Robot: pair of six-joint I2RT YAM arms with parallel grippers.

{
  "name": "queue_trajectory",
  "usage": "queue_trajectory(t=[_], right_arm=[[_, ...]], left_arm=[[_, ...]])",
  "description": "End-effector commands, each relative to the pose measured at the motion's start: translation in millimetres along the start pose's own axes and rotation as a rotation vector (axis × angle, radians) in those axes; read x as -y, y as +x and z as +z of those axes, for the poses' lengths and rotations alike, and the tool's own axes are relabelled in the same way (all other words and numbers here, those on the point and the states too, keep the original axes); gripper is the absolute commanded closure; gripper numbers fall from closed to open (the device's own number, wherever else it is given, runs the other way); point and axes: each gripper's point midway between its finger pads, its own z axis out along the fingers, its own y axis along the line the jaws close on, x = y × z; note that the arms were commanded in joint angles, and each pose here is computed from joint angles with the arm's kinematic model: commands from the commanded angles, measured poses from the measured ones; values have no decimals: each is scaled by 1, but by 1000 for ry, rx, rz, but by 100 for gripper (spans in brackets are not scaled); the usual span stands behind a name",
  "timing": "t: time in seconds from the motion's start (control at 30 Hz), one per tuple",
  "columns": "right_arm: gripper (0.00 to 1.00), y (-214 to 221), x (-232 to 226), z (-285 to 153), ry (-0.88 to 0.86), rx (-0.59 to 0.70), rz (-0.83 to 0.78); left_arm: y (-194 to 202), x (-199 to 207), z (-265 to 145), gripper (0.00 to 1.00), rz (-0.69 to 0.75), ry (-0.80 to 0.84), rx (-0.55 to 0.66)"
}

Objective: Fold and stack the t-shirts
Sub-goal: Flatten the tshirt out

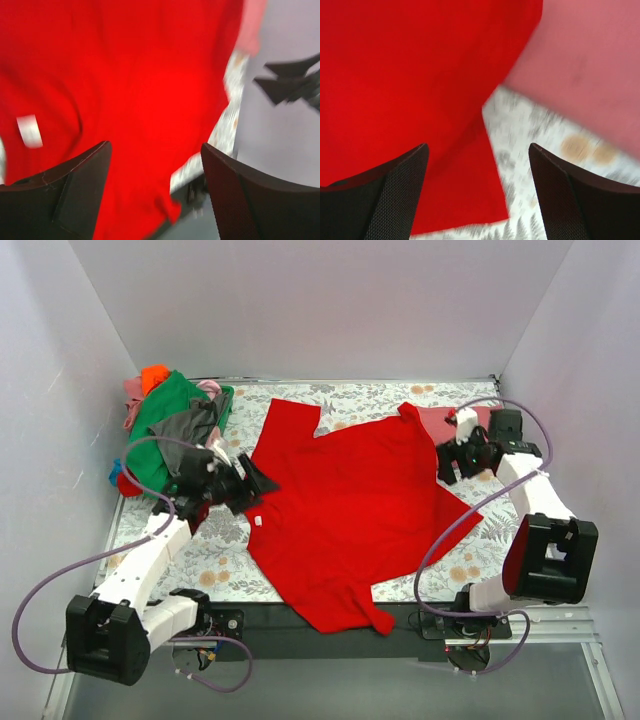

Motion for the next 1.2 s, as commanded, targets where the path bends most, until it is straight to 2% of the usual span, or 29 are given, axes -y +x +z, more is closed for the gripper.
queue_trajectory(t=[0.0,0.1,0.17,0.37,0.53,0.63,0.67,0.73,0.77,0.87,1.03,1.17], right_arm=[[15,58,-7,-13,-83,-109,107],[20,100,-1,-9,-84,-194,143],[23,122,-2,-2,-100,-255,170],[28,137,-4,16,-154,-305,231],[33,146,4,22,-125,-347,236],[42,155,0,24,-138,-373,238],[51,158,-3,23,-148,-385,240],[61,162,-7,20,-163,-400,230],[76,165,-9,18,-165,-411,230],[97,168,-10,9,-139,-425,201],[99,161,-6,-17,-52,-417,152],[99,177,-13,-40,-4,-474,110]], left_arm=[[91,-7,-7,30,-100,-47,-255],[125,-8,-4,30,-62,-83,-308],[132,-13,0,30,-60,-99,-303],[137,-16,8,30,-41,-115,-312],[156,-42,13,30,-43,-191,-370],[164,-53,15,31,-47,-215,-383],[165,-55,15,32,-51,-217,-384],[169,-63,16,33,-56,-241,-390],[172,-68,17,35,-61,-263,-404],[180,-83,16,36,-74,-319,-429],[181,-92,11,37,-79,-360,-416],[168,-85,7,37,-65,-357,-351]])
